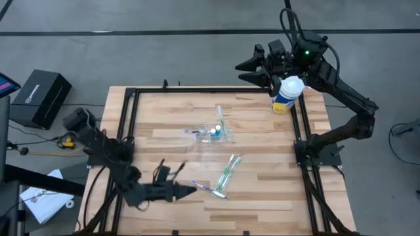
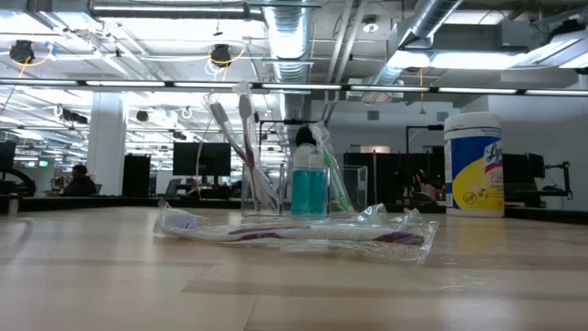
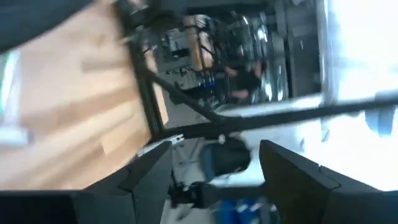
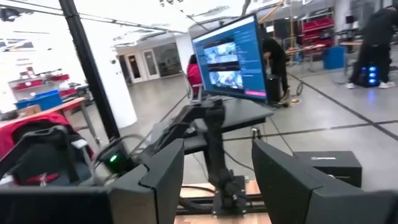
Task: Pick & Place toothbrushing station
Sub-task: Put the purple toothbrush into the transparent organizer
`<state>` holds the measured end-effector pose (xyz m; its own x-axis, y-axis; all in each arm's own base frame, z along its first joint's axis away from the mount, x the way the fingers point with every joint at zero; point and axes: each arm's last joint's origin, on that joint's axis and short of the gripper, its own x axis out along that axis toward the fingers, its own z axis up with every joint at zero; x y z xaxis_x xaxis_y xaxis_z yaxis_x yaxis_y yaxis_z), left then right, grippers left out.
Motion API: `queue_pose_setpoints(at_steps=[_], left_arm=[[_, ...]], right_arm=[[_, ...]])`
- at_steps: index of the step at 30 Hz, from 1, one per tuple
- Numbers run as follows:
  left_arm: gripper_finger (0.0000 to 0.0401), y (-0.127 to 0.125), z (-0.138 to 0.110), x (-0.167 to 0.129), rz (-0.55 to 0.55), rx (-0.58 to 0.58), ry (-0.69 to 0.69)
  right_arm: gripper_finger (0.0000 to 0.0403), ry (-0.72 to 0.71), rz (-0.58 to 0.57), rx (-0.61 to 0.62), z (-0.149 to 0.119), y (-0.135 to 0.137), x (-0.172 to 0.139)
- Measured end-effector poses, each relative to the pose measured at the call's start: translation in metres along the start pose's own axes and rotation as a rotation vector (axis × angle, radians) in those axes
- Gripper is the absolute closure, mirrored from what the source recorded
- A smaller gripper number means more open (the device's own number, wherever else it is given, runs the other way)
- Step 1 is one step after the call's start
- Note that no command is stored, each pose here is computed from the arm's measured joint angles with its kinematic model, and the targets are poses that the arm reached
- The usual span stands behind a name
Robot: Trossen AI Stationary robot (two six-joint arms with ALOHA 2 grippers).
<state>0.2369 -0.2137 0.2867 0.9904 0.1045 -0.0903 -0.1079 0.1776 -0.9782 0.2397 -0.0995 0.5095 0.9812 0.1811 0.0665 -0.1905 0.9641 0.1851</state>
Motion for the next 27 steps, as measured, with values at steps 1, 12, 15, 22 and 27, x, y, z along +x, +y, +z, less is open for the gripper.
queue_pose_setpoints(at_steps=[1,12,15,22,27], left_arm=[[0.0161,0.008,-0.006,0.001,0.016,-0.072,-0.018],[0.0158,0.08,-0.038,0.026,0.185,-0.317,-0.002],[0.0164,0.087,-0.033,0.035,0.277,-0.142,0.141],[0.0179,0.084,0.004,0.051,0.342,0.347,0.582],[0.0188,0.076,0.052,0.045,0.431,0.587,0.723]], right_arm=[[0.0223,-0.001,-0.01,0.001,0.0,0.0,0.0],[0.0223,0.007,-0.017,-0.09,-0.001,-0.002,0.0],[0.0223,0.016,0.004,-0.092,-0.001,-0.006,-0.002],[0.0223,0.031,0.067,-0.072,0.0,-0.014,-0.009],[0.0223,0.035,0.083,-0.044,0.001,-0.015,-0.011]])
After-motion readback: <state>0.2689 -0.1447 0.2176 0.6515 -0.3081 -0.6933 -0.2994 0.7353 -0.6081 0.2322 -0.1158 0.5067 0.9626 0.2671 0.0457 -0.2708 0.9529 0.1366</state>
